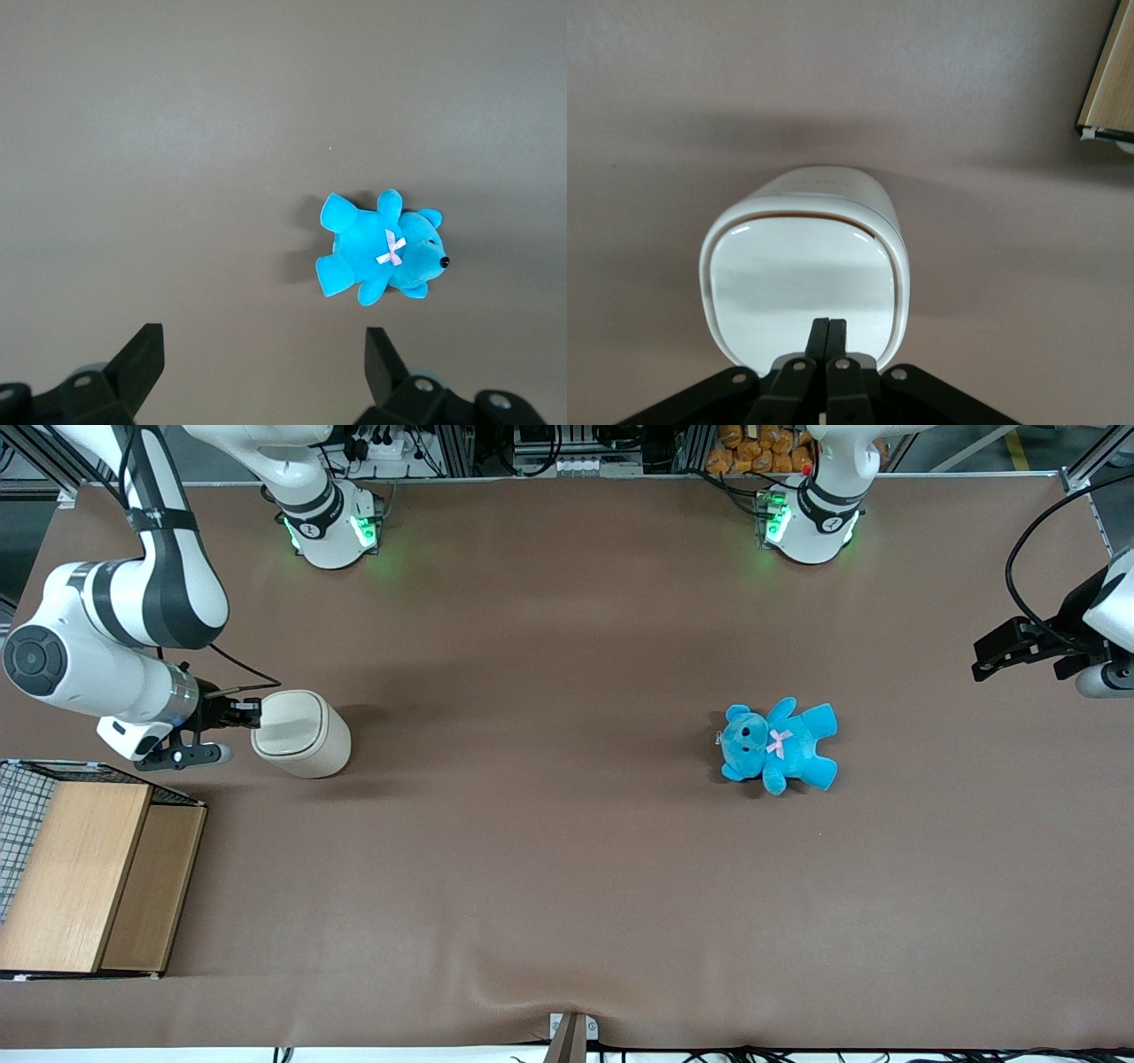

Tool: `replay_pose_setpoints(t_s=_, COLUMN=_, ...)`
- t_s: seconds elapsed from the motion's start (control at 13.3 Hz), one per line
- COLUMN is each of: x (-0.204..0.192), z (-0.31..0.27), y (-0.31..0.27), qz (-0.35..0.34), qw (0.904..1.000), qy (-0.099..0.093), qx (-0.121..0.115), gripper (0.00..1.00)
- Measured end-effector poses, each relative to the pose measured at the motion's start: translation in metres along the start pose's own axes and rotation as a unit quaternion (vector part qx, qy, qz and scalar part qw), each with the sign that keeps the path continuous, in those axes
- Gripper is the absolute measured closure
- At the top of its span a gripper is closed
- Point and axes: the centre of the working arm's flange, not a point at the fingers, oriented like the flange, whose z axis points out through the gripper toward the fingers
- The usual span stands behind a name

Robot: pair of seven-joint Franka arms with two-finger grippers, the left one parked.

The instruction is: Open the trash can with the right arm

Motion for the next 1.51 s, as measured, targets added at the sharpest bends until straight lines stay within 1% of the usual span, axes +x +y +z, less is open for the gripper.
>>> replay_pose_setpoints(t_s=0.45, x=-0.004, z=0.02, y=0.006, qz=0.001, qw=1.0, qy=0.002, qx=0.0, gripper=0.99)
replay_pose_setpoints(t_s=0.75, x=-0.006, z=0.032, y=0.013, qz=-0.002, qw=1.0, qy=0.008, qx=-0.001, gripper=0.99)
replay_pose_setpoints(t_s=1.28, x=-0.007, z=0.04, y=0.021, qz=-0.004, qw=1.0, qy=0.005, qx=0.001, gripper=0.99)
replay_pose_setpoints(t_s=1.51, x=-0.007, z=0.046, y=0.022, qz=-0.004, qw=0.9999, qy=0.014, qx=-0.001, gripper=0.99)
